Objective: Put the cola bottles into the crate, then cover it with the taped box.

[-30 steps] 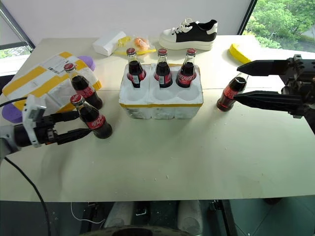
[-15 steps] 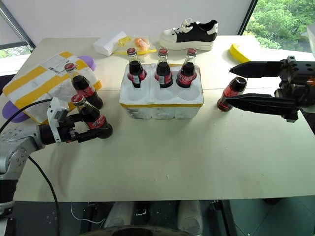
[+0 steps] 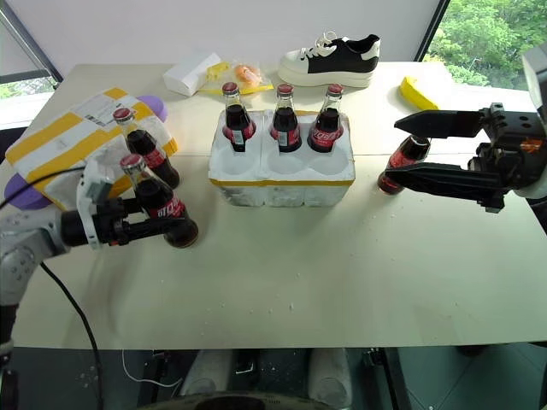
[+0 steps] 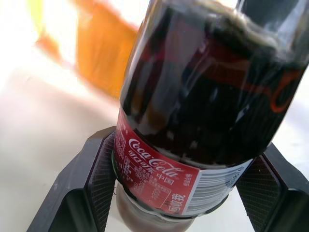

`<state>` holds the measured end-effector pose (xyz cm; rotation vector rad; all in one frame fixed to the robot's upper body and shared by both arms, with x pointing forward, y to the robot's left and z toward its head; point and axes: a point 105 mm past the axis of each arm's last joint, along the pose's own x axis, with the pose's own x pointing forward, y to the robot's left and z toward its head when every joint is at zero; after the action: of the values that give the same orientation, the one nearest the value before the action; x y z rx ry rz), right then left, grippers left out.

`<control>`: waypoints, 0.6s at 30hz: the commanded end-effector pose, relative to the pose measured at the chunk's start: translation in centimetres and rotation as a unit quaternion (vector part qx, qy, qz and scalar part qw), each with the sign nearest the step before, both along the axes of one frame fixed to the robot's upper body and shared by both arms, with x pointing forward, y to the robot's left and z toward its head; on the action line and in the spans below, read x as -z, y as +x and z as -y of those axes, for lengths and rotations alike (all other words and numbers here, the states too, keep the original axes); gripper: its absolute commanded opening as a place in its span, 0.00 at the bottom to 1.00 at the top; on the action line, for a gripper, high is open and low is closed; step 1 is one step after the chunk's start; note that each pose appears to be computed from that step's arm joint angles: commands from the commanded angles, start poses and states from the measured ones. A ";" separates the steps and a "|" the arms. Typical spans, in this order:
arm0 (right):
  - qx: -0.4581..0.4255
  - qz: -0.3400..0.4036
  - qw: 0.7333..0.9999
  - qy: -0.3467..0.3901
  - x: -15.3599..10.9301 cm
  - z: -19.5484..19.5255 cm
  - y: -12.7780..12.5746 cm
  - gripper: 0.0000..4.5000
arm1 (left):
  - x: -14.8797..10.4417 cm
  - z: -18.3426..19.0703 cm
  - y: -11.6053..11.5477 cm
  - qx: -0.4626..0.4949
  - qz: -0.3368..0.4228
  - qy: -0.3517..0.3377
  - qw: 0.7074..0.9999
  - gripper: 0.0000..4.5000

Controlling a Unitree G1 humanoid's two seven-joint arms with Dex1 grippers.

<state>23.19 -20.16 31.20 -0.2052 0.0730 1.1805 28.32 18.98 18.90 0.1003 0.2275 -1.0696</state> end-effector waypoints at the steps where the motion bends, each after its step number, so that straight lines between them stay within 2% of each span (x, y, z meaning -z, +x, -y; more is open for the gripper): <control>1: -0.017 0.017 1.000 -0.001 -0.4 -0.6 -0.7 1.00 | -4.1 2.5 -1.1 0.087 0.081 0.033 0.992 0.63; 7: -0.023 0.013 1.000 -0.005 0.4 -1.2 -0.9 1.00 | -7.5 7.5 1.1 0.150 0.140 0.022 0.978 0.63; 13: -0.014 0.011 1.000 0.001 1.1 -1.5 -0.9 1.00 | -9.1 12.4 7.0 0.101 0.163 0.004 0.981 0.63; 18: -0.003 0.007 1.000 0.010 1.8 -1.8 -1.2 1.00 | -9.7 16.0 9.1 0.105 0.152 -0.024 0.983 0.63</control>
<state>22.67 -18.51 28.47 -0.1720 0.1006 1.1881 37.44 3.62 26.47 0.2208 -0.0013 -1.2482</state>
